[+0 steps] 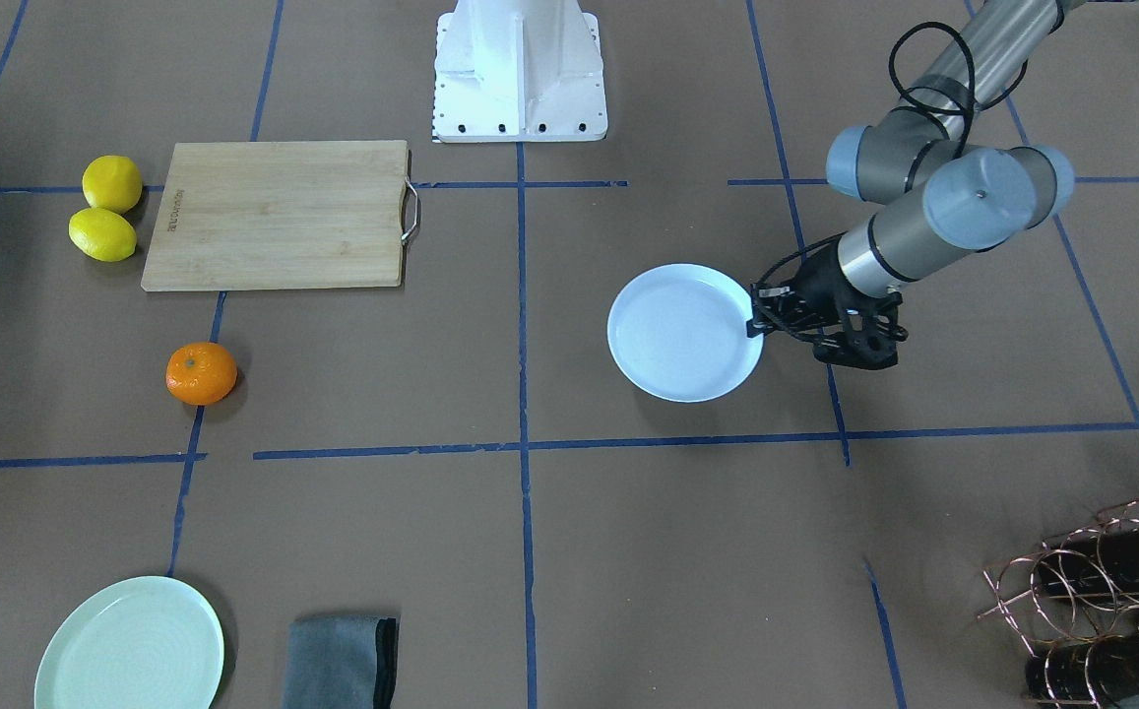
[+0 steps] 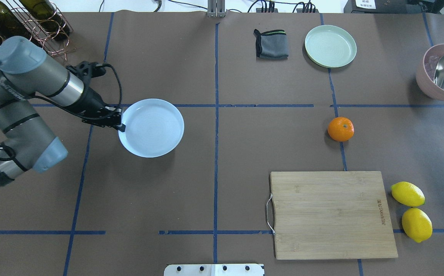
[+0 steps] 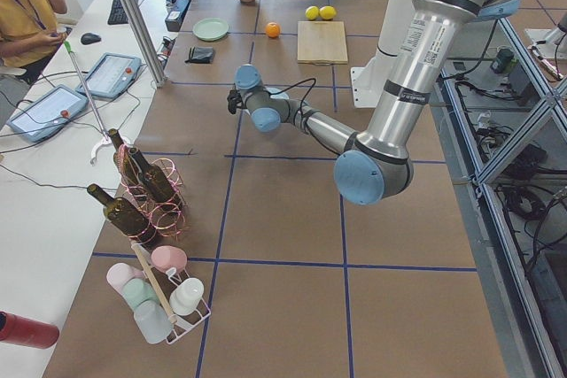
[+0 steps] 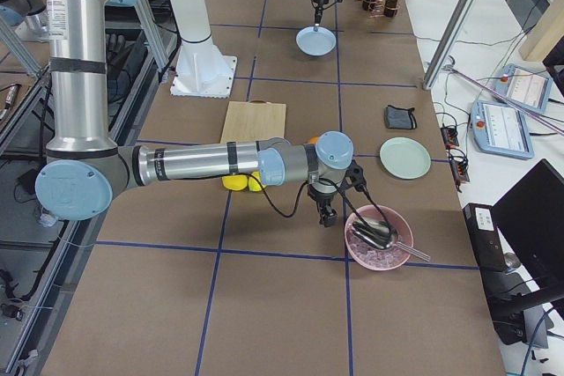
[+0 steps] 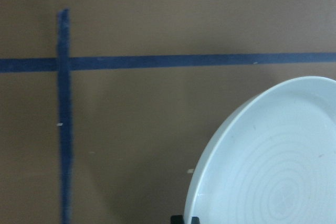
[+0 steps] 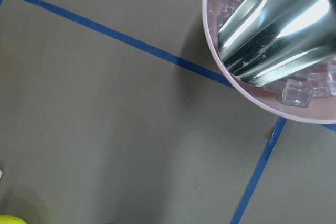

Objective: Pick orange to plate

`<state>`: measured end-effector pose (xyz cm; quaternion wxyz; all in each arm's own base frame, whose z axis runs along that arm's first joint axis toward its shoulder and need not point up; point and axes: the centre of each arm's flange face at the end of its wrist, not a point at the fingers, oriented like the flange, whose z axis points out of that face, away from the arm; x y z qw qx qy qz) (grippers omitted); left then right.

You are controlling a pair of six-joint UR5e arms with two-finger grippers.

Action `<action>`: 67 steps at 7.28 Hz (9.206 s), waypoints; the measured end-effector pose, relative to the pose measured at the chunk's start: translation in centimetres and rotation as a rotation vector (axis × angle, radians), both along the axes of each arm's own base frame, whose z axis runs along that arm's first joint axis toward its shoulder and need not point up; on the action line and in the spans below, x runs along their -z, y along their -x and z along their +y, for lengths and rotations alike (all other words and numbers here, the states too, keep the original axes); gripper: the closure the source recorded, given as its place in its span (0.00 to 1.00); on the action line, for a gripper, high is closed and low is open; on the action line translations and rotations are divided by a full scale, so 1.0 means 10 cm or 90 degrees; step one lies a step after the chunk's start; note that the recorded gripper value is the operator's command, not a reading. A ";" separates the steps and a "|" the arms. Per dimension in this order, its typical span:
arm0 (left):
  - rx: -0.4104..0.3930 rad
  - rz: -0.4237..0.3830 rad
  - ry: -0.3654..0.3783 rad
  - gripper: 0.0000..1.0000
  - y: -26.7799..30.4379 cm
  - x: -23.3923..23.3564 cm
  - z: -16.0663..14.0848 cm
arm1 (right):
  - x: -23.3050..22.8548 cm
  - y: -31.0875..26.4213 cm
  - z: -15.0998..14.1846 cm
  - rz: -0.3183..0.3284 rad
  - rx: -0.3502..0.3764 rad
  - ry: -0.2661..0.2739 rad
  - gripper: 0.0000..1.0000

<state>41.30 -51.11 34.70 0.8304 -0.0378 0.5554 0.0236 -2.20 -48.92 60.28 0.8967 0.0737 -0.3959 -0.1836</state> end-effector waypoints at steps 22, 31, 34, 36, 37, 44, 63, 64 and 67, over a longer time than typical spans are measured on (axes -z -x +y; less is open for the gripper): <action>0.085 0.102 0.023 0.00 -0.72 0.82 0.56 | 1.48 3.04 0.22 -0.018 -0.202 0.009 0.00; 0.089 0.111 0.023 0.00 -0.65 0.89 0.58 | 1.37 3.34 0.08 -0.001 -0.201 0.020 0.00; 0.090 0.115 0.020 0.00 -0.61 0.92 0.59 | 1.32 3.37 0.07 0.005 -0.199 0.023 0.00; 0.091 0.116 0.019 0.00 -0.56 0.90 0.62 | 1.27 3.40 0.07 0.011 -0.197 0.027 0.06; 0.091 0.118 0.018 0.00 -0.55 0.91 0.63 | 1.24 3.41 0.08 0.013 -0.196 0.029 0.36; 0.088 0.132 0.011 0.00 -0.28 0.91 0.80 | 2.87 4.14 0.17 -0.142 -0.277 0.113 1.00; 0.124 0.068 -0.048 0.00 0.76 0.03 0.84 | 3.20 3.63 0.00 -0.166 -0.313 0.191 0.00; 0.110 0.032 -0.100 0.00 1.08 -0.35 0.86 | 2.70 2.94 -0.14 -0.139 -0.282 0.167 0.00; 0.063 -0.098 -0.280 0.00 2.45 -1.60 0.84 | 1.20 0.99 -0.31 -0.033 -0.170 0.056 0.00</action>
